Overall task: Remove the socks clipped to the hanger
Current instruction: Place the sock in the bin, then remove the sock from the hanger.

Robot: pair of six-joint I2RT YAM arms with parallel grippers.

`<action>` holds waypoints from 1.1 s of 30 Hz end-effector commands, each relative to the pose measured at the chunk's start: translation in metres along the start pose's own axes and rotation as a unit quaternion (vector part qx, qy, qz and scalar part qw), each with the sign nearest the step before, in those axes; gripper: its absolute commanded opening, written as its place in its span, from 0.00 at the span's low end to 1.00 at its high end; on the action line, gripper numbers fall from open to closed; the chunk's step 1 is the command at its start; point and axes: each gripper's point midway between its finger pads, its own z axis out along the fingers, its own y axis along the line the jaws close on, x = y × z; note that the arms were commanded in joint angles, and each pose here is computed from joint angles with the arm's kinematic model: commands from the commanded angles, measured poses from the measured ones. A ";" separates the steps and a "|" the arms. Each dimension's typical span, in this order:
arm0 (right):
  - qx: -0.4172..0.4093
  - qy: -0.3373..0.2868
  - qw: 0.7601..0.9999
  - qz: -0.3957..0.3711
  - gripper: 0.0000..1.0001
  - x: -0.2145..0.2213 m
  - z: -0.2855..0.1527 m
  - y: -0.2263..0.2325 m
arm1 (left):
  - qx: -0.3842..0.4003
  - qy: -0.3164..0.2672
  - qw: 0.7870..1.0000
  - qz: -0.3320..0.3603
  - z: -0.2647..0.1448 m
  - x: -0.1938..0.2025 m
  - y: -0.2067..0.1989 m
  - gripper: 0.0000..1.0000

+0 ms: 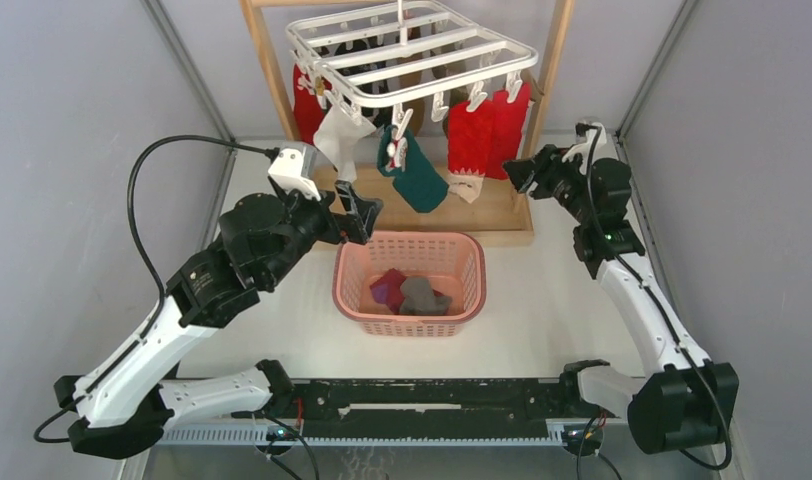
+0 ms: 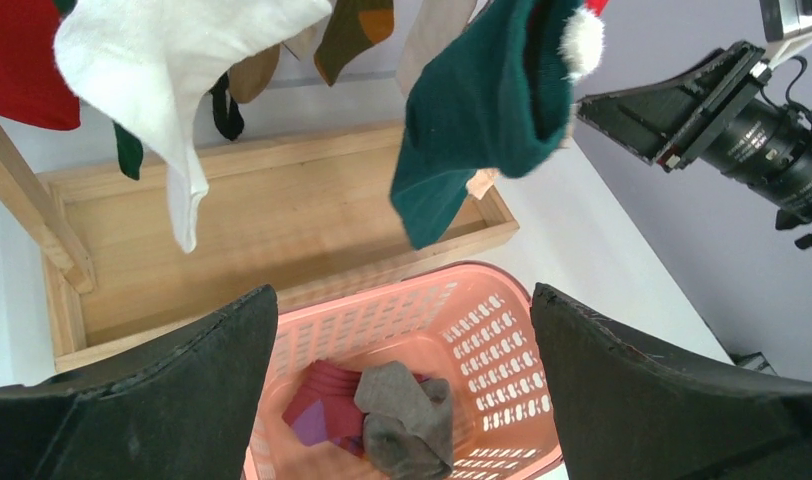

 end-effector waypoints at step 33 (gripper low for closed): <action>-0.132 -0.050 0.989 -0.036 0.93 -0.030 0.091 -0.034 | 0.004 0.030 0.999 0.018 -0.007 0.014 0.000 1.00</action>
